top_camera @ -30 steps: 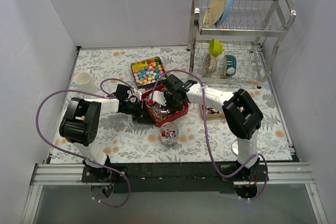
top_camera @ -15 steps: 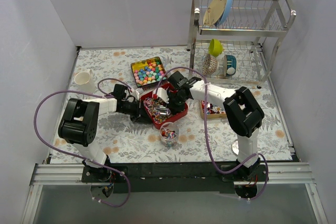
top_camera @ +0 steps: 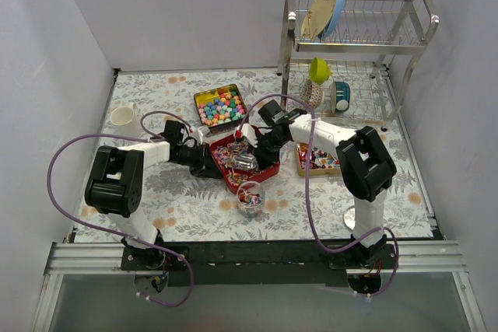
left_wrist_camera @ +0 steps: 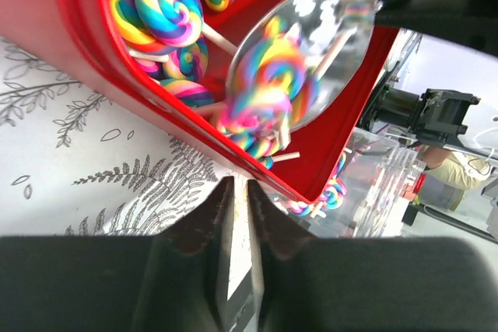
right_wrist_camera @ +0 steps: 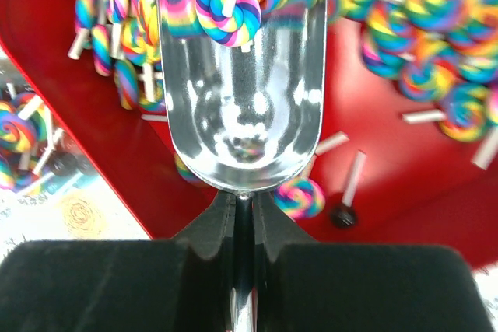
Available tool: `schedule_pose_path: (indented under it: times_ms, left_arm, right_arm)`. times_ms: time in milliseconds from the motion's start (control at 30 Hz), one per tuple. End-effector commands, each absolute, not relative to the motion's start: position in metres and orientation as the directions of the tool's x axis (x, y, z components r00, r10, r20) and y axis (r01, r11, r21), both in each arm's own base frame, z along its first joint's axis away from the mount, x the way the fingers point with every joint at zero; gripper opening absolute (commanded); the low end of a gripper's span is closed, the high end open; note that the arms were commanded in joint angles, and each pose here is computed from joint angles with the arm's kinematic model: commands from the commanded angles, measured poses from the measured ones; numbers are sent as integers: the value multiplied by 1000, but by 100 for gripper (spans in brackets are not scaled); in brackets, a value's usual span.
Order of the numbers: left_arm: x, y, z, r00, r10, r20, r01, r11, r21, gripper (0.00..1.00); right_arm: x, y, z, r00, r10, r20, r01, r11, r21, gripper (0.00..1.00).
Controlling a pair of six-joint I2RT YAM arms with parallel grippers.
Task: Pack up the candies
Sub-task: Scoop the fake candies from the storage box, then place the fake candies in the packing bottle.
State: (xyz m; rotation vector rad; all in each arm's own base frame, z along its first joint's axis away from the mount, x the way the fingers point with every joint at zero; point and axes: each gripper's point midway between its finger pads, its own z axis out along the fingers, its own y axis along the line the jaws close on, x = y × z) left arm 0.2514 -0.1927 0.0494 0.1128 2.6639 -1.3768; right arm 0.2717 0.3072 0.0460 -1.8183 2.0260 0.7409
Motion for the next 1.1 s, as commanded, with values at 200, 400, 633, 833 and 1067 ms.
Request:
schedule_pose_path:
  times_ms: [200, 400, 633, 833, 1067]
  left_arm:
    - [262, -174, 79, -963, 14, -270, 228, 575, -786, 26]
    - [266, -165, 88, -948, -1, -317, 258, 578, -774, 35]
    - [270, -156, 97, -923, -9, -385, 304, 597, -742, 42]
    - [281, -148, 107, -897, -38, -441, 324, 623, -712, 47]
    - [291, -138, 107, -885, -100, -455, 271, 683, -678, 53]
  right_arm:
    - [300, 297, 109, -117, -729, -675, -992, 112, 51, 1]
    - [304, 284, 143, -47, -711, -702, -994, 103, -38, 1]
    - [264, 248, 171, 91, -763, -640, -995, -41, -94, 1]
    - [230, 206, 176, 184, -834, -520, -983, -143, -118, 1]
    - [211, 187, 189, 306, -889, -341, -948, -253, -193, 1]
